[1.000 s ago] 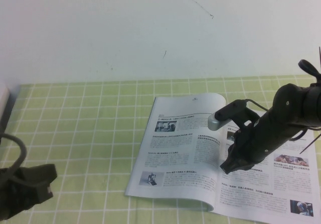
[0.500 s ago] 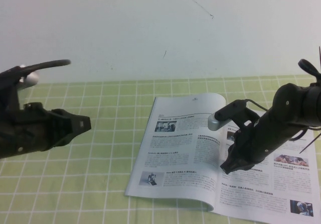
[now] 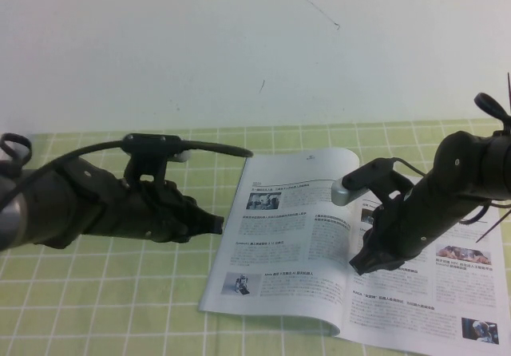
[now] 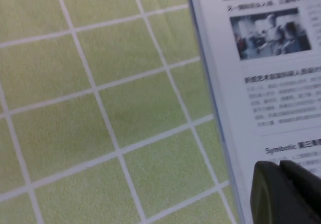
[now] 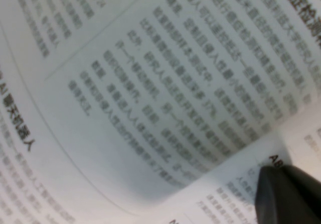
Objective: Close book
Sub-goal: 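Close the open booklet and leave it lying on the table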
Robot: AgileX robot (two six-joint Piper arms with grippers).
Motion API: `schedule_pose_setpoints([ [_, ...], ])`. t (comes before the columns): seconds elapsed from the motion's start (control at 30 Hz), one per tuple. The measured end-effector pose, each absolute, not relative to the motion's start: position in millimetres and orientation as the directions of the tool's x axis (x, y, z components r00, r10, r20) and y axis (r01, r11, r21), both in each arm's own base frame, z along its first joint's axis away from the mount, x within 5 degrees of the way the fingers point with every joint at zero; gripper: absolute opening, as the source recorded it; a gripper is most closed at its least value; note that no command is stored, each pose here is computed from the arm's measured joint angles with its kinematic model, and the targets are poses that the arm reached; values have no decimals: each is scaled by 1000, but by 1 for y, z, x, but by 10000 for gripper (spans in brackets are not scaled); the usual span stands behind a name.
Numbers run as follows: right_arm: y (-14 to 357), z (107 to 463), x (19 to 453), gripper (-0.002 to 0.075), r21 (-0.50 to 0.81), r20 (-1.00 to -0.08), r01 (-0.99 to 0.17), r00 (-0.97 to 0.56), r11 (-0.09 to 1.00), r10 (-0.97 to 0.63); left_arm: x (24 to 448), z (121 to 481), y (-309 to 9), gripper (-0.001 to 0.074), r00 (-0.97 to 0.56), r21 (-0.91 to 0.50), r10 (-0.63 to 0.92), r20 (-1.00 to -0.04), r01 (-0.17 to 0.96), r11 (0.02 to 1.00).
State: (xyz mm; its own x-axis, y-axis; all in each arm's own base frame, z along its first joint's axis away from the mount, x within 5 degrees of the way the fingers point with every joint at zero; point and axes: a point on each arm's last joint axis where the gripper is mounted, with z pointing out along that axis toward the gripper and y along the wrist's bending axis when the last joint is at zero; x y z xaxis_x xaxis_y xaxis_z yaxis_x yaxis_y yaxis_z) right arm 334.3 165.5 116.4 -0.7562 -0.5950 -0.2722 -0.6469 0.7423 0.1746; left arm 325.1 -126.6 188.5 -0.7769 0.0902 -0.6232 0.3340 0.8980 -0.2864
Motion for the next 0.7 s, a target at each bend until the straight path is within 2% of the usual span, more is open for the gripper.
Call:
schedule_pose_setpoints([
  [0.3, 165, 116, 334, -3, 176, -271, -643, -759, 745, -592, 323, 140, -157, -4, -798, -211, 201, -567, 377, 902],
  [0.7, 165, 116, 334, -3, 177, -269, -643, -760, 745, -592, 331, 141, -157, -4, -756, -142, 210, -620, 371, 918],
])
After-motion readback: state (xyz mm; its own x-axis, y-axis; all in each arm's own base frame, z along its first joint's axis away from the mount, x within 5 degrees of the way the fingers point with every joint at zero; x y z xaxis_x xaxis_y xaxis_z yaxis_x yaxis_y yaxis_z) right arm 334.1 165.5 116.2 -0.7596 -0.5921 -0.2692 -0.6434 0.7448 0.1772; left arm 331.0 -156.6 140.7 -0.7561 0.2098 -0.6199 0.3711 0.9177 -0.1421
